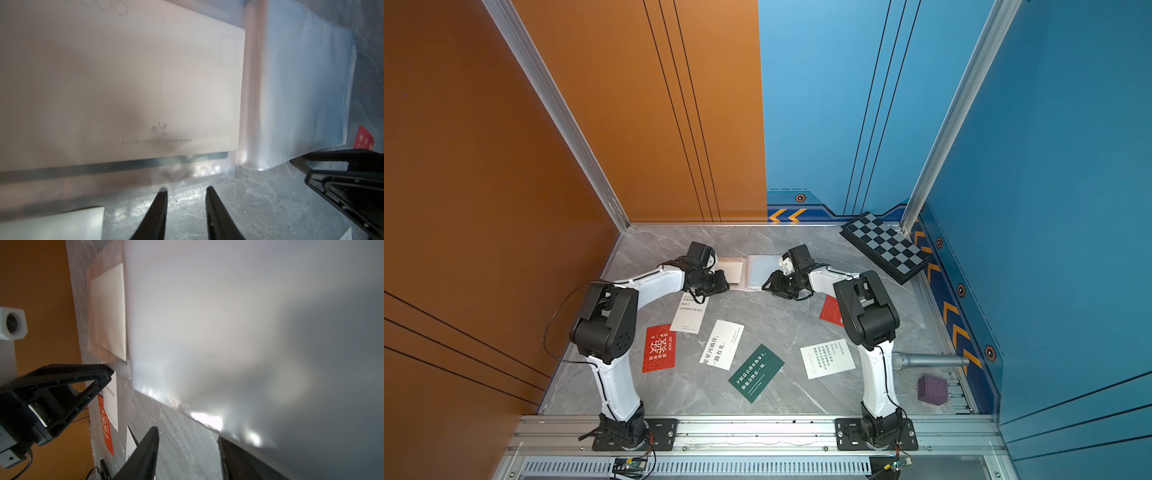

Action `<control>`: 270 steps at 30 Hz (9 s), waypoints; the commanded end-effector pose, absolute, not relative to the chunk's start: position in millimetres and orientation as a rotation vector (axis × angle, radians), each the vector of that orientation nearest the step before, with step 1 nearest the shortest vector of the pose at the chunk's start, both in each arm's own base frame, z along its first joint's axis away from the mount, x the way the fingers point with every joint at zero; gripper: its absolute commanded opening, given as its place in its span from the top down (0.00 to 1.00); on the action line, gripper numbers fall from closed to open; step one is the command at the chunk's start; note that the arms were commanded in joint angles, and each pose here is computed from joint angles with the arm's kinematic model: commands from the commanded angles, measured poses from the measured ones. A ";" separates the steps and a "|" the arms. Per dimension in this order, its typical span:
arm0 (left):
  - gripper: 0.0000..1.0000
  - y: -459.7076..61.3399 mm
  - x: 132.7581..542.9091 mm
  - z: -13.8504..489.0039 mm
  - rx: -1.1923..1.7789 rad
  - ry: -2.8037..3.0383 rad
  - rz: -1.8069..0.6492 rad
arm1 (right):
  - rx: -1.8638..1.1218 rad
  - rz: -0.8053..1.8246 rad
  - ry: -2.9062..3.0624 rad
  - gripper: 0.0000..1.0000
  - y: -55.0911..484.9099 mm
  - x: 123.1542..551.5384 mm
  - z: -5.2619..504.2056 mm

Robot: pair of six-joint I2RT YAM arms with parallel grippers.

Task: Place the photos into the photo albums
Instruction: Move the photo album to the center of the board, then adjust the photo at the center of the board, then pick up the photo at the center of the board.

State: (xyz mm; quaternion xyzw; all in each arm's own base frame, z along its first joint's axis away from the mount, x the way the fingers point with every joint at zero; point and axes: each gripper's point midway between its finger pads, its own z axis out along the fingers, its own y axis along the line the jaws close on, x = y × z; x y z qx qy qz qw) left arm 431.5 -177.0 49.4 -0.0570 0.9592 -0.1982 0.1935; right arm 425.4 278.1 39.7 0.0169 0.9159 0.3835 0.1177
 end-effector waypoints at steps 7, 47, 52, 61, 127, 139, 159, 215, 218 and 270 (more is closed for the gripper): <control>0.66 -159.6 445.3 58.3 -0.189 2.702 -0.558 | 0.112 1.119 2.716 0.49 270.2 438.3 42.4; 0.65 -125.7 309.6 78.0 -0.228 2.737 -0.455 | -0.139 1.088 2.686 0.46 376.4 489.7 64.8; 0.65 -120.2 304.8 74.9 -0.242 2.732 -0.429 | -0.126 1.084 2.687 0.46 383.7 494.7 56.4; 0.64 -122.1 301.7 75.1 -0.231 2.735 -0.456 | -0.143 1.146 2.677 0.46 399.2 492.2 60.5; 0.44 -145.1 213.0 -22.5 -0.661 3.045 -0.433 | -0.338 1.164 2.835 0.41 359.0 359.9 33.1; 0.44 -141.6 264.0 -28.6 -0.614 3.017 -0.464 | -0.223 1.149 2.863 0.41 321.0 350.9 37.8; 0.45 -151.5 291.9 -13.4 -0.544 2.966 -0.560 | -0.033 1.033 2.853 0.41 284.9 382.6 47.2; 0.45 -176.3 297.9 -32.6 -0.447 3.018 -0.569 | -0.048 1.371 2.815 0.41 298.2 365.7 78.1; 0.45 -177.1 299.6 -32.1 -0.441 3.014 -0.573 | -0.065 1.408 2.794 0.41 295.8 364.5 85.7; 0.45 -194.6 316.8 -2.0 -0.265 2.860 -0.613 | -0.144 1.454 2.666 0.96 275.5 358.0 82.8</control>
